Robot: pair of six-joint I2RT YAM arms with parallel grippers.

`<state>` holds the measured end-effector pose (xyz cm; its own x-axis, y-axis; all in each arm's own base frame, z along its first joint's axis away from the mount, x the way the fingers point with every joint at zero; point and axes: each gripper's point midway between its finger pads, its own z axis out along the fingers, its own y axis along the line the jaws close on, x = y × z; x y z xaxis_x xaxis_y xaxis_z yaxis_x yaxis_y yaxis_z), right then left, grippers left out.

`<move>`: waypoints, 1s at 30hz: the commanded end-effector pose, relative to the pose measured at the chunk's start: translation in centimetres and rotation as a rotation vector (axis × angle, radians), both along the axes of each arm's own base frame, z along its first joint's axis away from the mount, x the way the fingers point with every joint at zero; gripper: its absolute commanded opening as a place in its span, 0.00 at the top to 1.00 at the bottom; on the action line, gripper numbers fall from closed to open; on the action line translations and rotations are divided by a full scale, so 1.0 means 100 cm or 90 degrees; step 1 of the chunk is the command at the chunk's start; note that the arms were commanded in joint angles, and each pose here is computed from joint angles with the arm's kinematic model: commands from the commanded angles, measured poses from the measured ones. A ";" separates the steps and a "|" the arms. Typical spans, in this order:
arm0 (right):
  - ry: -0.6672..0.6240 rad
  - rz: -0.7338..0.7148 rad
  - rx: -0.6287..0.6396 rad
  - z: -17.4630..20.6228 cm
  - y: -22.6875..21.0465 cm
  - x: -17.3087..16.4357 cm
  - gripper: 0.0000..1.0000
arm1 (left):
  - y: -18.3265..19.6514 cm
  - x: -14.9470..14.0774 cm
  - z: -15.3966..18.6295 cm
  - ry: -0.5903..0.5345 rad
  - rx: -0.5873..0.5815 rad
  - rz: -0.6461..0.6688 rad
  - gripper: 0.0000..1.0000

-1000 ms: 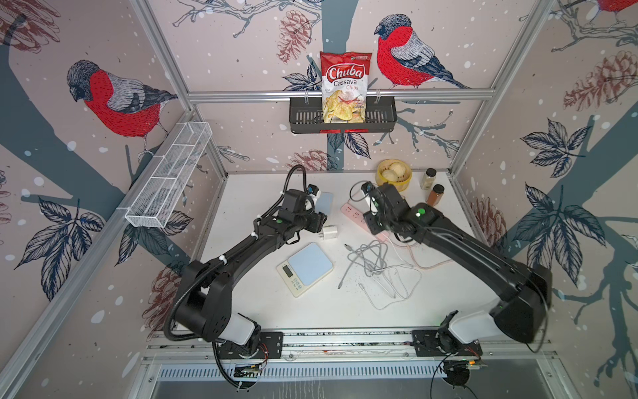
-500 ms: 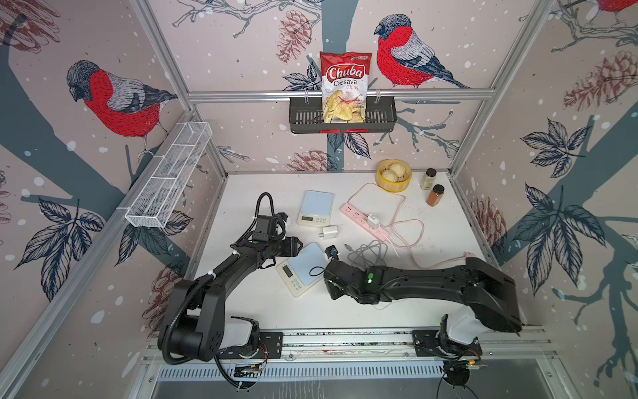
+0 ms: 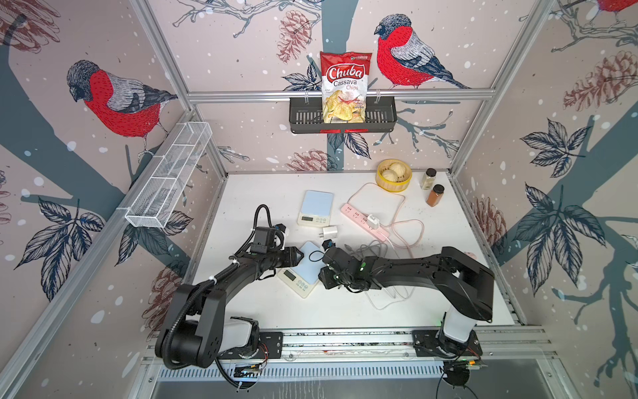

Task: Charge the electronic scale
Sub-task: Adjust the electronic scale at the center of the board.

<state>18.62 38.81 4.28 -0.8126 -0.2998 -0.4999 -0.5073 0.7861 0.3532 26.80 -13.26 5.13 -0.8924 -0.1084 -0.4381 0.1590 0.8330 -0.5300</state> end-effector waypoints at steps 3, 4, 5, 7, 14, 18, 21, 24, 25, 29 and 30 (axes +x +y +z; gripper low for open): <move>0.011 -0.029 0.057 0.011 -0.006 0.005 0.59 | -0.013 -0.022 0.008 0.016 -0.053 0.018 0.42; 0.017 -0.030 0.065 0.011 -0.006 0.003 0.59 | -0.012 -0.021 0.010 0.013 -0.051 0.024 0.41; 0.024 -0.032 0.075 0.012 -0.006 0.001 0.58 | -0.009 -0.021 0.009 0.012 -0.043 0.031 0.41; 0.038 -0.040 0.094 0.011 -0.005 0.000 0.59 | -0.007 -0.020 0.005 0.016 -0.036 0.036 0.41; 0.083 -0.060 0.120 -0.004 -0.003 0.001 0.60 | -0.014 -0.023 -0.005 0.063 -0.085 0.031 0.38; 0.111 -0.079 0.136 -0.011 -0.014 0.005 0.69 | -0.023 -0.027 0.002 0.071 -0.137 0.012 0.37; 0.121 -0.104 0.131 -0.019 -0.032 0.009 0.75 | -0.027 -0.028 0.009 0.075 -0.167 0.006 0.36; 0.129 -0.125 0.122 -0.028 -0.050 0.011 0.76 | -0.022 -0.025 0.011 0.065 -0.154 0.025 0.35; 0.133 -0.131 0.121 -0.030 -0.055 0.012 0.76 | -0.015 -0.023 0.008 0.060 -0.134 0.043 0.34; 0.147 -0.152 0.129 -0.039 -0.071 0.013 0.77 | 0.007 -0.017 -0.002 0.067 -0.086 0.115 0.33; 0.151 -0.156 0.132 -0.041 -0.073 0.012 0.77 | 0.007 -0.018 -0.004 0.075 -0.093 0.116 0.33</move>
<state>21.01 34.15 3.28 -0.9170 0.0151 -0.3986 -0.2762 0.6970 0.6618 25.02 -13.58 5.61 -0.9012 -0.2816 -0.3293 0.0152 0.7390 -0.6735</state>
